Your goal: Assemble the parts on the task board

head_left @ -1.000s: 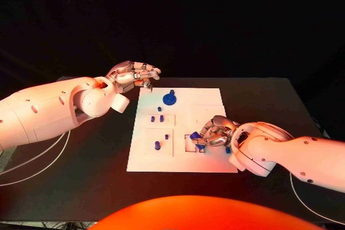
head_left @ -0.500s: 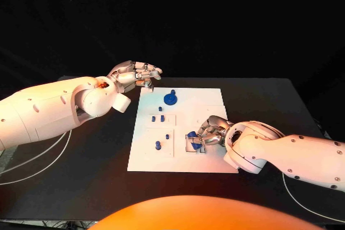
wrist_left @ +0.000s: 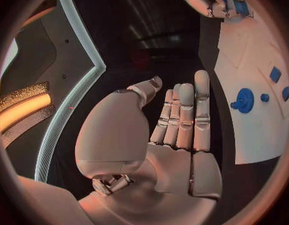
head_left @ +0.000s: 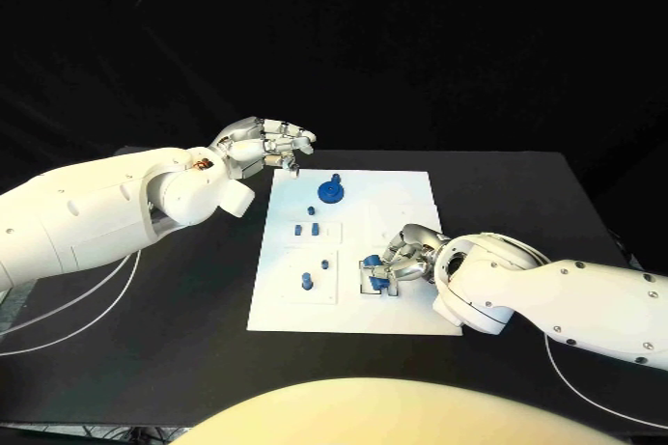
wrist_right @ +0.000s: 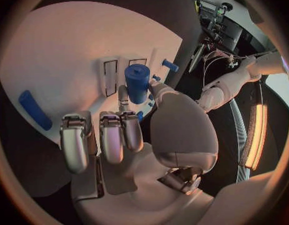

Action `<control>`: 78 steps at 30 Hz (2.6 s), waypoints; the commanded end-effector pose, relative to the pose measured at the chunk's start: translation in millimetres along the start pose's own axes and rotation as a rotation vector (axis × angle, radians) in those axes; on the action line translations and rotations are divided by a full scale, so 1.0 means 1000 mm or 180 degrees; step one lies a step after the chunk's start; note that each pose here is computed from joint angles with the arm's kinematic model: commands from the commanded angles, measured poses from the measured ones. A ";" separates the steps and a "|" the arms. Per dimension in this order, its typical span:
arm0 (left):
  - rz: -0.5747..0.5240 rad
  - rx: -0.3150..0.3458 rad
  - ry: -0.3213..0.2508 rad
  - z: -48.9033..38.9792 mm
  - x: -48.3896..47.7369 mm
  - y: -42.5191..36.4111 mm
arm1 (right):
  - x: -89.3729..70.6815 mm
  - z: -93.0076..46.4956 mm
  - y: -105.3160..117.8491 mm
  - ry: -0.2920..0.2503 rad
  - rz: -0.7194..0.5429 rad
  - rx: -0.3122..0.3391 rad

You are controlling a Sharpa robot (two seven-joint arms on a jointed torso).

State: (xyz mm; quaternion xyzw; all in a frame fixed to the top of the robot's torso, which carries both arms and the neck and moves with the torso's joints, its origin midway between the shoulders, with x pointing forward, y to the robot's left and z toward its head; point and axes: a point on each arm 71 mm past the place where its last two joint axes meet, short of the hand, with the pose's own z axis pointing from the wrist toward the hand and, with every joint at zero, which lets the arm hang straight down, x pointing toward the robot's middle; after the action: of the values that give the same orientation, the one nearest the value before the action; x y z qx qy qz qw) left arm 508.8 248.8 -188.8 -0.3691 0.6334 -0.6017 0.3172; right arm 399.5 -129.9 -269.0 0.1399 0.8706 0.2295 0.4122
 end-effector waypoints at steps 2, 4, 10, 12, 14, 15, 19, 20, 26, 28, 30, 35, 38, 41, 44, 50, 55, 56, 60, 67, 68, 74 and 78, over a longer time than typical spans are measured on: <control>-0.0031 0.0022 0.0034 0.0002 0.0010 -0.0011 | 0.006 0.001 -0.002 0.0090 -0.0094 0.0032; -0.0031 0.0021 0.0034 0.0002 0.0010 -0.0011 | 0.006 0.001 -0.001 0.0096 -0.0096 0.0013; -0.0032 0.0012 0.0044 -0.0001 0.0008 -0.0009 | 0.007 0.000 0.002 0.0075 -0.0095 -0.0045; -0.0033 0.0007 0.0048 -0.0003 0.0006 -0.0008 | 0.006 0.000 0.002 0.0034 -0.0109 -0.0060; -0.0033 0.0004 0.0050 -0.0005 0.0003 -0.0007 | 0.005 0.000 0.002 0.0006 -0.0120 -0.0070; -0.0032 0.0002 0.0049 -0.0006 0.0001 -0.0007 | 0.005 0.000 0.002 -0.0005 -0.0127 -0.0075; -0.0031 0.0000 0.0045 -0.0009 -0.0005 -0.0006 | 0.004 0.000 0.002 -0.0021 -0.0149 -0.0090; -0.0030 -0.0001 0.0044 -0.0009 -0.0006 -0.0006 | 0.004 -0.001 0.002 -0.0019 -0.0155 -0.0093; -0.0030 -0.0002 0.0044 -0.0010 -0.0008 -0.0006 | 0.005 -0.002 0.002 -0.0009 -0.0179 -0.0105; -0.0030 -0.0002 0.0043 -0.0011 -0.0009 -0.0006 | 0.004 -0.002 0.002 -0.0020 -0.0186 -0.0105; -0.0030 -0.0002 0.0042 -0.0011 -0.0009 -0.0006 | 0.003 -0.002 0.001 -0.0040 -0.0200 -0.0105; -0.0029 -0.0002 0.0040 -0.0014 -0.0012 -0.0006 | 0.000 -0.004 -0.004 -0.0099 -0.0270 -0.0114; -0.0029 -0.0002 0.0037 -0.0017 -0.0015 -0.0006 | -0.001 -0.007 -0.006 -0.0105 -0.0302 -0.0121; -0.0027 -0.0003 0.0033 -0.0019 -0.0019 -0.0006 | -0.002 -0.009 -0.007 -0.0100 -0.0317 -0.0135; -0.0027 -0.0002 0.0032 -0.0020 -0.0021 -0.0006 | -0.002 -0.011 -0.008 -0.0114 -0.0316 -0.0153; -0.0027 0.0000 0.0032 -0.0019 -0.0020 -0.0006 | -0.011 -0.016 -0.016 -0.0305 -0.0239 -0.0222; -0.0025 0.0007 0.0023 -0.0022 -0.0025 -0.0008 | -0.027 -0.025 -0.026 -0.0456 -0.0050 -0.0383; -0.0025 0.0012 0.0021 -0.0022 -0.0025 -0.0009 | -0.030 -0.027 -0.029 -0.0486 -0.0013 -0.0401; -0.0026 0.0036 0.0019 -0.0028 -0.0018 -0.0016 | -0.044 -0.035 -0.047 -0.0608 0.0055 -0.0377; -0.0030 0.0055 0.0027 -0.0043 -0.0007 -0.0024 | -0.051 -0.045 -0.083 -0.0655 -0.0073 -0.0099; -0.0031 0.0056 0.0027 -0.0045 -0.0007 -0.0024 | -0.050 -0.046 -0.087 -0.0648 -0.0097 -0.0056; -0.0032 0.0056 0.0032 -0.0049 -0.0004 -0.0024 | -0.040 -0.047 -0.104 -0.0570 -0.0190 0.0171; -0.0033 0.0055 0.0034 -0.0049 -0.0002 -0.0023 | -0.034 -0.046 -0.110 -0.0507 -0.0226 0.0257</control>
State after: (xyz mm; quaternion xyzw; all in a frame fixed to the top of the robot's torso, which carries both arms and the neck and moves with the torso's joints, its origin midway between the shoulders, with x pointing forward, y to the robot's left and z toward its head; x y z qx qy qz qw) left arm 505.4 253.4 -187.9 -0.3692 0.6335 -0.6017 0.3167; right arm 379.8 -251.4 -275.7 0.1614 0.8392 0.1841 0.4856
